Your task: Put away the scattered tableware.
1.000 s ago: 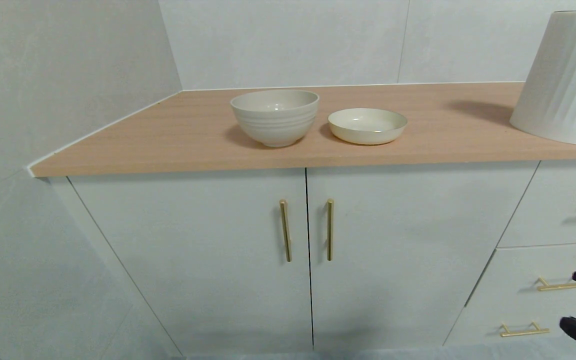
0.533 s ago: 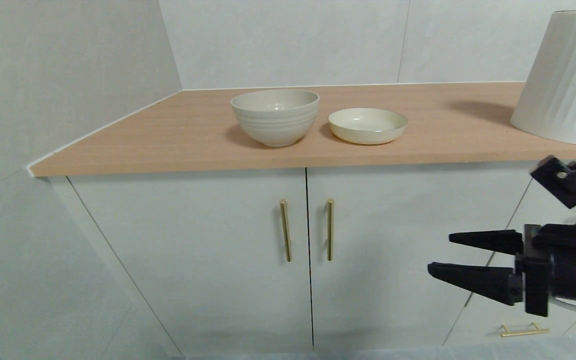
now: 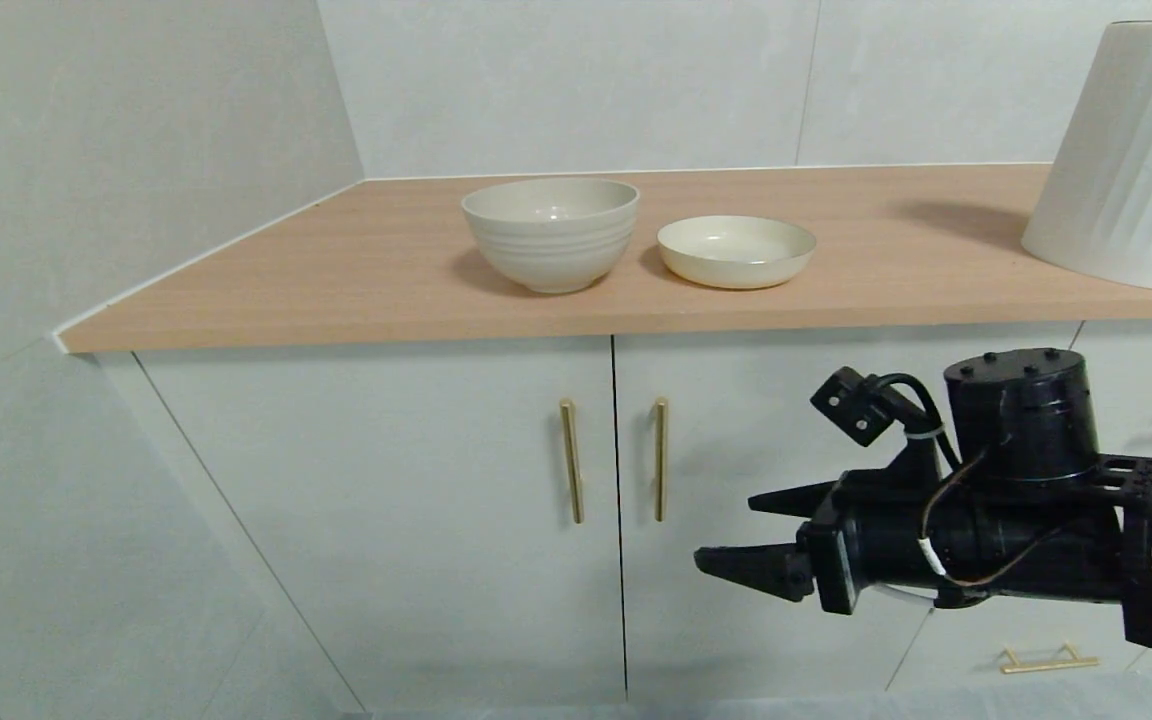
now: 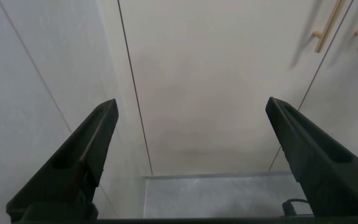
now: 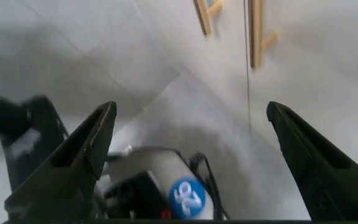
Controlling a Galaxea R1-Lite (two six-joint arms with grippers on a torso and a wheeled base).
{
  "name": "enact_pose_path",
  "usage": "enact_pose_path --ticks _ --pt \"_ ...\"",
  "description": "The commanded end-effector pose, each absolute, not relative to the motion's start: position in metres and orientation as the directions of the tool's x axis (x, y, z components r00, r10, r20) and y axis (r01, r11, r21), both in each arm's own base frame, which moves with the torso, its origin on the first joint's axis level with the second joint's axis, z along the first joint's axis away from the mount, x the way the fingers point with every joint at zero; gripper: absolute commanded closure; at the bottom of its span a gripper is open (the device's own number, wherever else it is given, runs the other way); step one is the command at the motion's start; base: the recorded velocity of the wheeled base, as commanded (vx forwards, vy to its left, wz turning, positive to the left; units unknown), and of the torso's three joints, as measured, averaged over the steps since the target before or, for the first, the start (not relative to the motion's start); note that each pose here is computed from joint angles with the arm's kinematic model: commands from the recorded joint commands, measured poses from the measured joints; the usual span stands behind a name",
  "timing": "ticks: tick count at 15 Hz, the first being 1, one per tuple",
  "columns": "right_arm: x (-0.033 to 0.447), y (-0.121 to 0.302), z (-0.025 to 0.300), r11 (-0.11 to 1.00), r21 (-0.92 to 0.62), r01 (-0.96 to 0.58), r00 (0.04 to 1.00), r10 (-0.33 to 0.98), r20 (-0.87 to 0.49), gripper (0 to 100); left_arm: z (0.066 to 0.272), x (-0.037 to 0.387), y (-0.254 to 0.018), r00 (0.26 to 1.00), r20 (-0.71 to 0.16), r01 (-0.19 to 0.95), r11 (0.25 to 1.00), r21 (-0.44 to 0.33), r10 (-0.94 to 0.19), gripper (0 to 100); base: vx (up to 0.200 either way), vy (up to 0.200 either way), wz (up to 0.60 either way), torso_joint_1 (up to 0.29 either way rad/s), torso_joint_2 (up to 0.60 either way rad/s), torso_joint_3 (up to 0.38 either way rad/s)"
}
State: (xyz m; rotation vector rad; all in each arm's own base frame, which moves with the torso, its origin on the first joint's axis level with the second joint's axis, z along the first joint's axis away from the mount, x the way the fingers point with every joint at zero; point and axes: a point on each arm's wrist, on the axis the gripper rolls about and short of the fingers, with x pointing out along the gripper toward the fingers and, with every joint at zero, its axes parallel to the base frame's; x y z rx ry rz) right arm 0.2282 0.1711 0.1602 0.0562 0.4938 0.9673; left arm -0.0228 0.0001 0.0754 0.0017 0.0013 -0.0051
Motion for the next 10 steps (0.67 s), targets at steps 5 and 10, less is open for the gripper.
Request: enact_pose_path --ticks 5,10 --pt "0.265 0.211 0.13 0.596 0.283 -0.751 0.5 0.794 -0.345 0 0.076 -0.023 0.0 1.0 0.0 0.006 1.0 0.002 -0.006 0 0.0 0.0 0.0 0.0 0.0 0.0" --pt "0.276 0.223 0.126 0.632 0.325 -0.704 0.588 0.775 -0.233 0 0.075 -0.023 0.0 1.0 0.0 0.006 1.0 0.002 -0.006 0 0.0 0.0 0.0 0.0 0.0 0.0"
